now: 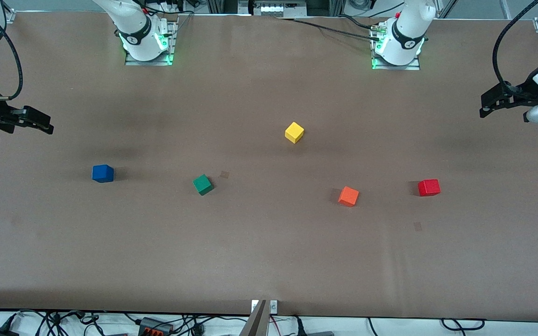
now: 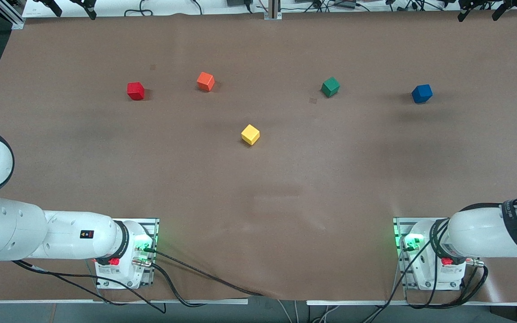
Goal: Pass red block to right arm, stack on blue
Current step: 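Move the left gripper down toward the red cube, then close the left gripper on the red cube while the right gripper advances, then lift the red cube with the left gripper while the right gripper waits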
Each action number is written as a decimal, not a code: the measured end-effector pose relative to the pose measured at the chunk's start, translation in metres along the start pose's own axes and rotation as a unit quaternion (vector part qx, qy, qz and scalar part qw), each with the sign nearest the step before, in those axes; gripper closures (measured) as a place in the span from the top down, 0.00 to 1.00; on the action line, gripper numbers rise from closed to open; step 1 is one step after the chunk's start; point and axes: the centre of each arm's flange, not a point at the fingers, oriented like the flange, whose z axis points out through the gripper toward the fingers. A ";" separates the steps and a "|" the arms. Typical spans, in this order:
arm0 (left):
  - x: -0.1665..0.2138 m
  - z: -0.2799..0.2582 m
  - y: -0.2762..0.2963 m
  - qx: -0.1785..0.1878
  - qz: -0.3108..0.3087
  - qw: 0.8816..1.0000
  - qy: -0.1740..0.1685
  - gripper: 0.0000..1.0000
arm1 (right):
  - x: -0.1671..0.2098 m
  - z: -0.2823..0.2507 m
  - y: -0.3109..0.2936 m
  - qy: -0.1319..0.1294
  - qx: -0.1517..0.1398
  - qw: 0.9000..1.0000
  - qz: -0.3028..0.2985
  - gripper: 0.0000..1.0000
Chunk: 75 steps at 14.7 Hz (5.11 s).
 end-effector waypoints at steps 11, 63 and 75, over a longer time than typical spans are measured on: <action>-0.005 0.005 0.000 -0.003 -0.005 1.000 -0.027 1.00 | -0.001 0.003 0.001 -0.005 0.000 1.000 0.001 1.00; 0.056 0.428 -0.038 -0.029 -0.096 0.995 -0.027 0.91 | 0.030 0.094 -0.162 -0.081 0.189 0.977 -0.061 1.00; 0.055 0.438 -0.042 -0.029 -0.089 0.995 -0.024 0.56 | 0.040 0.098 -0.201 -0.051 0.254 0.964 -0.051 1.00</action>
